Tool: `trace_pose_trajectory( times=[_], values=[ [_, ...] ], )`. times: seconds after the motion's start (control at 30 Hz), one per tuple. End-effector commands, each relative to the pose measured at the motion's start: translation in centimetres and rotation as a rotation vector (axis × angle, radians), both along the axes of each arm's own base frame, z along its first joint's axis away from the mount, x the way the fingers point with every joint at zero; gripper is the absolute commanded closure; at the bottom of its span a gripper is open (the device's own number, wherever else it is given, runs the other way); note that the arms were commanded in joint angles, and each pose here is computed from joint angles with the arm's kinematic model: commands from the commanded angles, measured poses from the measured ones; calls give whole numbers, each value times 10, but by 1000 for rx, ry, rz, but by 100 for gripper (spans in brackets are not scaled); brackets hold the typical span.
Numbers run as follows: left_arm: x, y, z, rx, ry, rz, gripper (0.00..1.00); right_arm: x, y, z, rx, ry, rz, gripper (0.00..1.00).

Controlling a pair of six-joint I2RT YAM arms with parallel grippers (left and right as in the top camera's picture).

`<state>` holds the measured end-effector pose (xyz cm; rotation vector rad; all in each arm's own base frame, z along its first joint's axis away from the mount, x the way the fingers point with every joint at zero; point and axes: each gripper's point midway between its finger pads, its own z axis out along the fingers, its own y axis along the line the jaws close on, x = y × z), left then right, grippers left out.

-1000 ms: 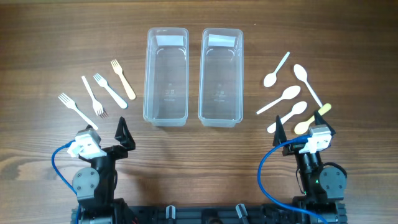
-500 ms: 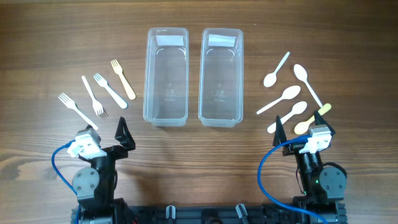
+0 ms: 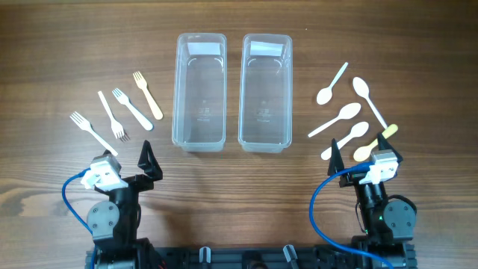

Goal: Pack container

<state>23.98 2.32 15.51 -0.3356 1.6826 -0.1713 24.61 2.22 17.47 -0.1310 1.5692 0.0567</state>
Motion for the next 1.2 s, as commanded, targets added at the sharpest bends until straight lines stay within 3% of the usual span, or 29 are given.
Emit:
trace_pose_trajectory(
  times=[0.0, 1.17],
  values=[
    [0, -1, -2, 24, 3, -5, 0, 0, 0, 1, -5, -6, 2, 0],
    [1, 9, 11, 4, -55, 55, 0, 0, 0, 1, -5, -6, 2, 0]
  ],
)
